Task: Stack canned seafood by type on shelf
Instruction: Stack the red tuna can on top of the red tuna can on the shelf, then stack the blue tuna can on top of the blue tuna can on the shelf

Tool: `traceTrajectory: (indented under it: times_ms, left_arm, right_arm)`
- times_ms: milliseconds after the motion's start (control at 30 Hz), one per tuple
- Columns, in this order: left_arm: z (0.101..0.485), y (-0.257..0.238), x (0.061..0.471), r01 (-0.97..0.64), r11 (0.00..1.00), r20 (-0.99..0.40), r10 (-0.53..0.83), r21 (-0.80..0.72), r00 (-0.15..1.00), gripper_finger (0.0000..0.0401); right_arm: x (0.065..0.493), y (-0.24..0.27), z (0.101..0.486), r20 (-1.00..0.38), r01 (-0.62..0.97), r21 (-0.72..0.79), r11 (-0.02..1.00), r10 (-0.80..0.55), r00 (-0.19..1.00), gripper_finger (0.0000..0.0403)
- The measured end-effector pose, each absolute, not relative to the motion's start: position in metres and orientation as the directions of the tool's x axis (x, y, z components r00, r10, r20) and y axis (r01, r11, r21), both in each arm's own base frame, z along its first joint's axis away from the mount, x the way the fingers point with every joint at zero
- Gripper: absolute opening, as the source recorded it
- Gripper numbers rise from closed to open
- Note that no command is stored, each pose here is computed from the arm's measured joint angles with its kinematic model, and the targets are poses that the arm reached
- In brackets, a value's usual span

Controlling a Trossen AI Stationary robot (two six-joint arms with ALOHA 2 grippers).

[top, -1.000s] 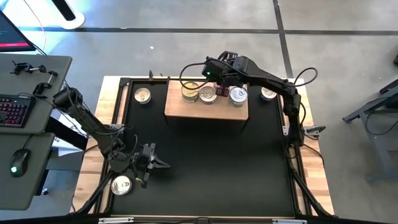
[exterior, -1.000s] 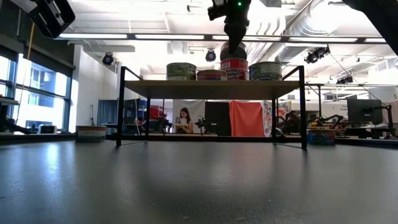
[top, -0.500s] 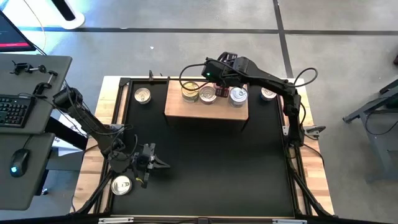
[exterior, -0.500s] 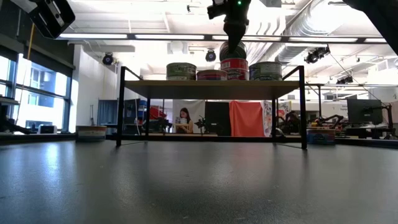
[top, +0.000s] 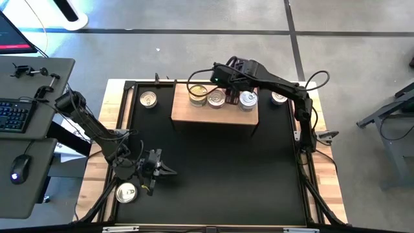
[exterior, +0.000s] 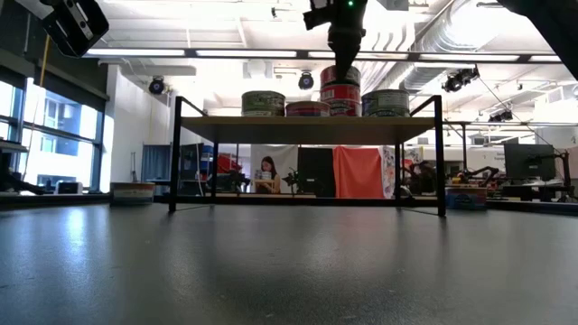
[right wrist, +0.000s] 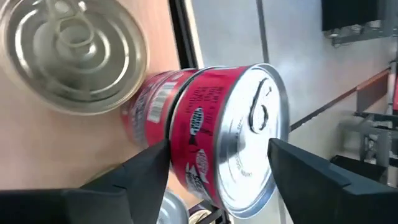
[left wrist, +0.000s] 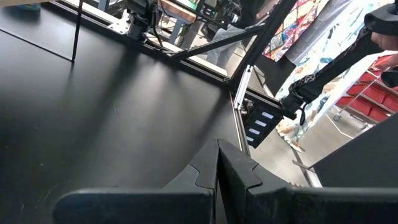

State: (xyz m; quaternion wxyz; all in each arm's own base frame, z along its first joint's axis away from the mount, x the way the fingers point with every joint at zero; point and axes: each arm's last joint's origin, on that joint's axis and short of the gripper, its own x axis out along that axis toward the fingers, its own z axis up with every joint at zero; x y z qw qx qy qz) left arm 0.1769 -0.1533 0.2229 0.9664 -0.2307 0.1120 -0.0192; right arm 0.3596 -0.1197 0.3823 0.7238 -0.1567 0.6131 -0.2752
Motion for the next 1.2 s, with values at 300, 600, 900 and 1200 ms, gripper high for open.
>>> traceTrajectory:
  times_ms: [300, 600, 900, 1200]
  left_arm:
    - [0.222, -0.153, 0.177, -0.017, 0.895, -0.213, -0.088, -0.445, 0.973, 0.0]
    - [0.223, -0.153, 0.177, -0.016, 0.894, -0.211, -0.088, -0.447, 0.974, 0.0]
    - [0.255, -0.152, 0.182, 0.129, 0.913, 0.068, -0.111, -0.388, 0.992, 0.0]
    - [0.291, -0.117, 0.218, 0.295, 0.872, -0.025, -0.33, -0.391, 0.944, 0.0]
  right_arm:
    - [0.36, -0.114, 0.382, -0.806, 0.175, -0.564, 0.807, -0.584, 0.095, 0.0264]
    - [0.36, -0.112, 0.389, -0.775, 0.214, -0.595, 0.775, -0.623, 0.104, 0.0264]
    - [0.358, -0.084, 0.413, -0.857, 0.302, -0.211, 0.93, -0.325, 0.401, 0.0264]
    - [0.369, -0.02, 0.416, -0.857, 0.026, 0.005, 1.0, -0.009, 0.515, 0.0264]
